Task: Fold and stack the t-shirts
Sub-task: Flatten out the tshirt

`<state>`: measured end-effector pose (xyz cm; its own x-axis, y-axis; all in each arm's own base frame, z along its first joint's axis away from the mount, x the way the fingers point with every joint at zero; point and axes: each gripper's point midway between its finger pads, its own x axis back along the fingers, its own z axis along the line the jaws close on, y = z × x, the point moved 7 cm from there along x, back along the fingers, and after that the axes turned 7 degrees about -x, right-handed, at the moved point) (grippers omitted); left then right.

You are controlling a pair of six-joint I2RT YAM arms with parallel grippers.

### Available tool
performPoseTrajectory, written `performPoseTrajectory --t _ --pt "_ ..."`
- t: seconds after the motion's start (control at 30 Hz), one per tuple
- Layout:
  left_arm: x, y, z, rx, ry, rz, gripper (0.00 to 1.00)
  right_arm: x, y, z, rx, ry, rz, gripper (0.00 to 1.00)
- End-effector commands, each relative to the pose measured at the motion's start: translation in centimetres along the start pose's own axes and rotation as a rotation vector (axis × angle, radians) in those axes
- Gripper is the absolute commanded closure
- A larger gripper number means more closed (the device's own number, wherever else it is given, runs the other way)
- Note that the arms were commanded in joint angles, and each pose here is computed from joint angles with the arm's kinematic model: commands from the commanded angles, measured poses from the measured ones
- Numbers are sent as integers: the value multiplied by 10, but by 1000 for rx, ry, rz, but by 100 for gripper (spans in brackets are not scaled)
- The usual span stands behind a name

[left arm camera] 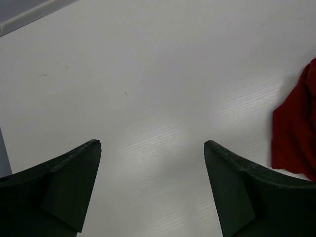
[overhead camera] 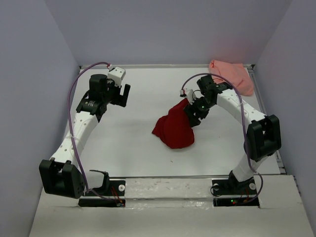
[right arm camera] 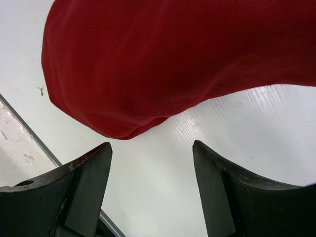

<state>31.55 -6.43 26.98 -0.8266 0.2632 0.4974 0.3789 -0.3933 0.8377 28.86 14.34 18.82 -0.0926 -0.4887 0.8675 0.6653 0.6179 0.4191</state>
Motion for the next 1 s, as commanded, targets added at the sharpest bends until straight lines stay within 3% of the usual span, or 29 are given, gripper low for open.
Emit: performPoseTrajectory --t 0.0,0.57,0.67,0.7,0.97 --pt "10 15 4 1 7 -57 4 -10 2 -4 3 20 -24 27" --pt "11 15 5 -1 14 -60 4 -50 3 0 -74 253 14 25" --pt "13 14 5 -4 16 -61 4 -55 9 -3 -80 273 14 68" --pt "13 14 5 -4 18 -61 4 -54 13 -4 -78 272 7 100" --pt "12 16 5 -5 17 -67 4 -28 34 -6 -28 189 -47 100"
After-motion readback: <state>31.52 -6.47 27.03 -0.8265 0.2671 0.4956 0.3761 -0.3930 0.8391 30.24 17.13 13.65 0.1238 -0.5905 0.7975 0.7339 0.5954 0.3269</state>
